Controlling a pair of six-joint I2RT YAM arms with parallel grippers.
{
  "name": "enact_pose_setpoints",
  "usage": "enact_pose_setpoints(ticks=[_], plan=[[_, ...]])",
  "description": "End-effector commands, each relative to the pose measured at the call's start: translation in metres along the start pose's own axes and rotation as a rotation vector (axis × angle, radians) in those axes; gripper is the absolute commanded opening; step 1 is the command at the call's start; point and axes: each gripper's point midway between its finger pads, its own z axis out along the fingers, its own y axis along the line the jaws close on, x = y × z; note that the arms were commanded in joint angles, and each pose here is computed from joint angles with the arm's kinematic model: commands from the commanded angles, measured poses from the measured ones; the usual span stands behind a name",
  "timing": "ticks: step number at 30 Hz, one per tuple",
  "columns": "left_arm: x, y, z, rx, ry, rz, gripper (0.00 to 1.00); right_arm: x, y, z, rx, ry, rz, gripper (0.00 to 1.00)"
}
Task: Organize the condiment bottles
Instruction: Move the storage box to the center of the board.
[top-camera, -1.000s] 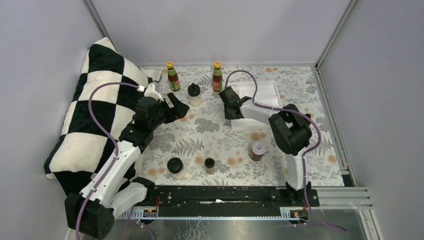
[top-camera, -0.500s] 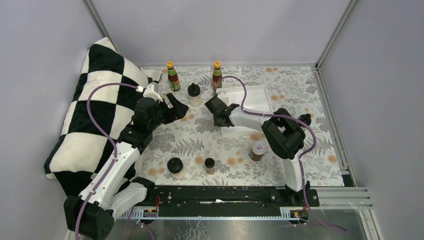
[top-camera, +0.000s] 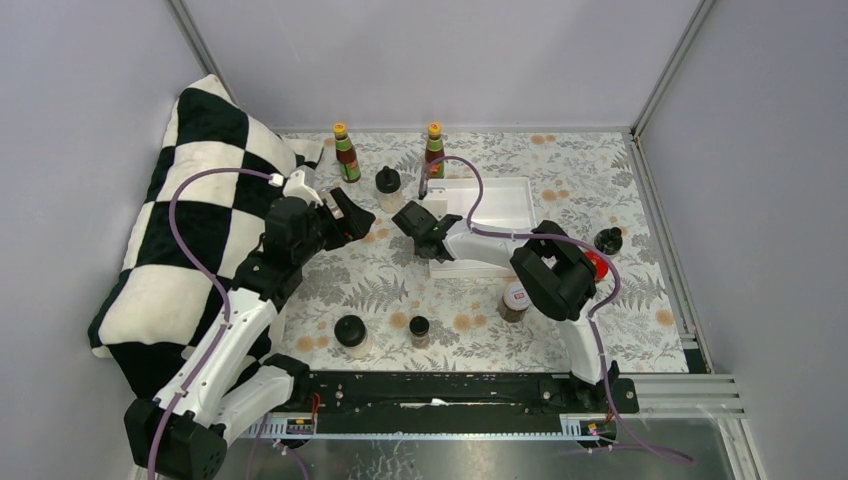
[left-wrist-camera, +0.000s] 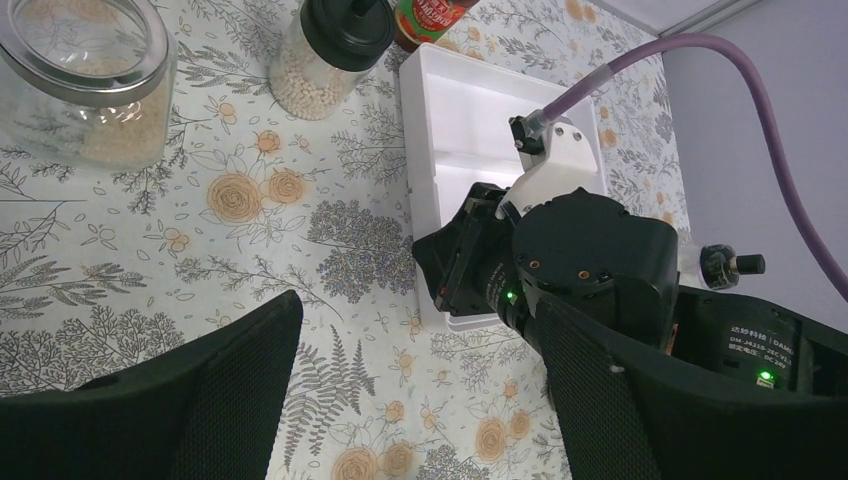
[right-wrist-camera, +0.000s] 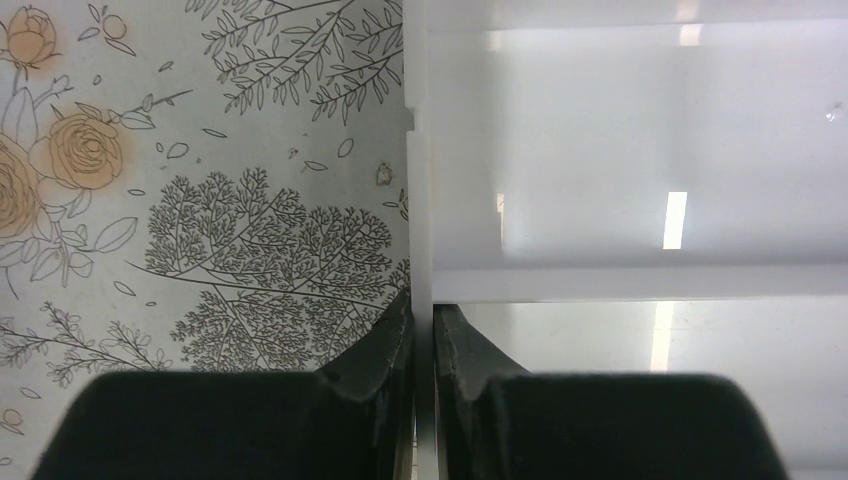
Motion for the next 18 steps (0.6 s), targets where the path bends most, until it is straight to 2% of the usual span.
enact_pose_setpoints(ticks=[1,18], plan=[[-0.013,-0.007,-0.009,0.004,-0.036,0.014,0.90,0.012,0.021,0.006,-0.004,0.007,0.083,0.00],[-0.017,-0.009,-0.011,0.002,-0.038,0.019,0.90,0.002,0.027,0.015,0.054,-0.056,0.145,0.00]])
